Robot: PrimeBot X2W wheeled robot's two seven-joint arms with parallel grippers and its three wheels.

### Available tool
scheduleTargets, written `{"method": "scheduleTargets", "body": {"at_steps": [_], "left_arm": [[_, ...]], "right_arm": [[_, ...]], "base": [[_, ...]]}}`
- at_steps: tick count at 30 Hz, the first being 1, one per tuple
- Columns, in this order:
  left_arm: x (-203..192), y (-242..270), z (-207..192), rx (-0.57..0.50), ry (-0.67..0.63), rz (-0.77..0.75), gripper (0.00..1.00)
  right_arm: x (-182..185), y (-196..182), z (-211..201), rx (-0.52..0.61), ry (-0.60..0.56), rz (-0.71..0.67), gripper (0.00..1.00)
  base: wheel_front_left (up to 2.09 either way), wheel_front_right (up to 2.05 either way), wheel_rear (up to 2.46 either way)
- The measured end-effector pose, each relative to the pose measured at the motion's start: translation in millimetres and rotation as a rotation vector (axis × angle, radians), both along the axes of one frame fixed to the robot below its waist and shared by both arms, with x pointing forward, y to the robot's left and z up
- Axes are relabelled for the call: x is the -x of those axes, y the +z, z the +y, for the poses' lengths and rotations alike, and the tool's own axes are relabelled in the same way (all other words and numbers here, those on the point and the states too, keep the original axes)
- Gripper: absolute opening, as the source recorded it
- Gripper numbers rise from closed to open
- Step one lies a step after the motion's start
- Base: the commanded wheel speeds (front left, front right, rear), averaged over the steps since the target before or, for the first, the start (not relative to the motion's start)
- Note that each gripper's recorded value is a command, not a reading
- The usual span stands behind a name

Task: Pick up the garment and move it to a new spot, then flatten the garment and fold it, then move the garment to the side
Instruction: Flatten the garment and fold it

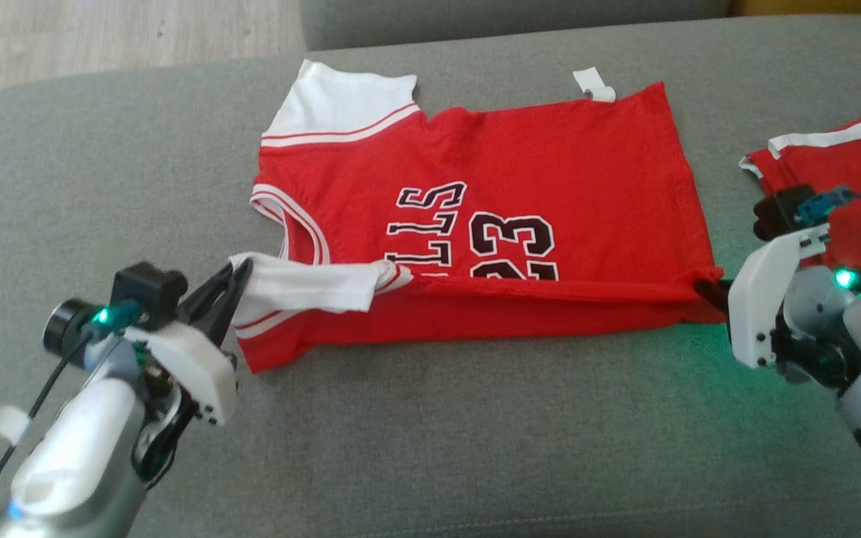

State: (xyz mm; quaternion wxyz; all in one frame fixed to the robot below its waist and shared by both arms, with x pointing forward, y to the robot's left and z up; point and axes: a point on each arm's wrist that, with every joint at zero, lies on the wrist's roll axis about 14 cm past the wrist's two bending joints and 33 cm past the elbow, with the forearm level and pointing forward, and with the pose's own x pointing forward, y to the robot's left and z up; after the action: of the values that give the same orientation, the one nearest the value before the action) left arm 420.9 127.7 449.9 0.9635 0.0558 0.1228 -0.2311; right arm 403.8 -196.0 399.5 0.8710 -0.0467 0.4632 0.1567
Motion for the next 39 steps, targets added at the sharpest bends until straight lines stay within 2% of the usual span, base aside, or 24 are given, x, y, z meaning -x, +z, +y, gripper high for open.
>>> {"method": "scheduleTargets", "body": {"at_steps": [10,11,12,13,19,22,26,29,33,39], "left_arm": [[-30.3,-11.3,-9.9,-0.052,-0.031,0.013,0.0],[-34.1,-12.0,-10.4,-0.055,-0.031,0.013,0.19],[-38.3,-11.4,-10.9,-0.056,-0.033,0.008,0.79],[-43.0,-9.6,-11.3,-0.053,-0.033,-0.003,1.0],[-77.0,23.4,-0.2,0.014,0.09,-0.123,1.0],[-83.9,45.3,4.9,0.086,0.165,-0.175,1.0],[-81.1,94.3,9.0,0.232,0.245,-0.303,1.0],[-61.4,104.6,15.3,0.318,0.301,-0.342,1.0],[-25.4,88.0,22.7,0.387,0.381,-0.312,1.0],[10.8,78.5,11.3,0.404,0.379,-0.298,1.0]], "right_arm": [[-21.4,-8.8,-1.4,0.02,-0.013,0.015,0.0],[-23.4,-9.8,-1.7,0.025,-0.012,0.017,0.7],[-26.5,-9.9,-1.6,0.025,-0.014,0.008,1.0],[-31.4,-9.2,-1.7,0.025,-0.017,-0.01,1.0],[-79.2,26.0,-0.8,-0.038,-0.087,-0.255,1.0],[-94.2,49.7,4.5,-0.109,-0.128,-0.396,1.0],[-99.0,76.4,11.1,-0.196,-0.167,-0.558,1.0],[-90.9,90.8,13.3,-0.277,-0.219,-0.676,1.0],[-65.7,92.4,20.2,-0.367,-0.294,-0.765,1.0],[-19.6,81.8,21.1,-0.381,-0.376,-0.839,1.0]], "base": [[0.0,0.0,0.0],[0.0,0.0,0.0],[0.0,0.0,0.0],[0.0,0.0,0.0],[0.0,0.0,0.0],[0.0,0.0,0.0],[0.0,0.0,0.0],[0.0,0.0,0.0],[0.0,0.0,0.0],[0.0,0.0,0.0]]}}
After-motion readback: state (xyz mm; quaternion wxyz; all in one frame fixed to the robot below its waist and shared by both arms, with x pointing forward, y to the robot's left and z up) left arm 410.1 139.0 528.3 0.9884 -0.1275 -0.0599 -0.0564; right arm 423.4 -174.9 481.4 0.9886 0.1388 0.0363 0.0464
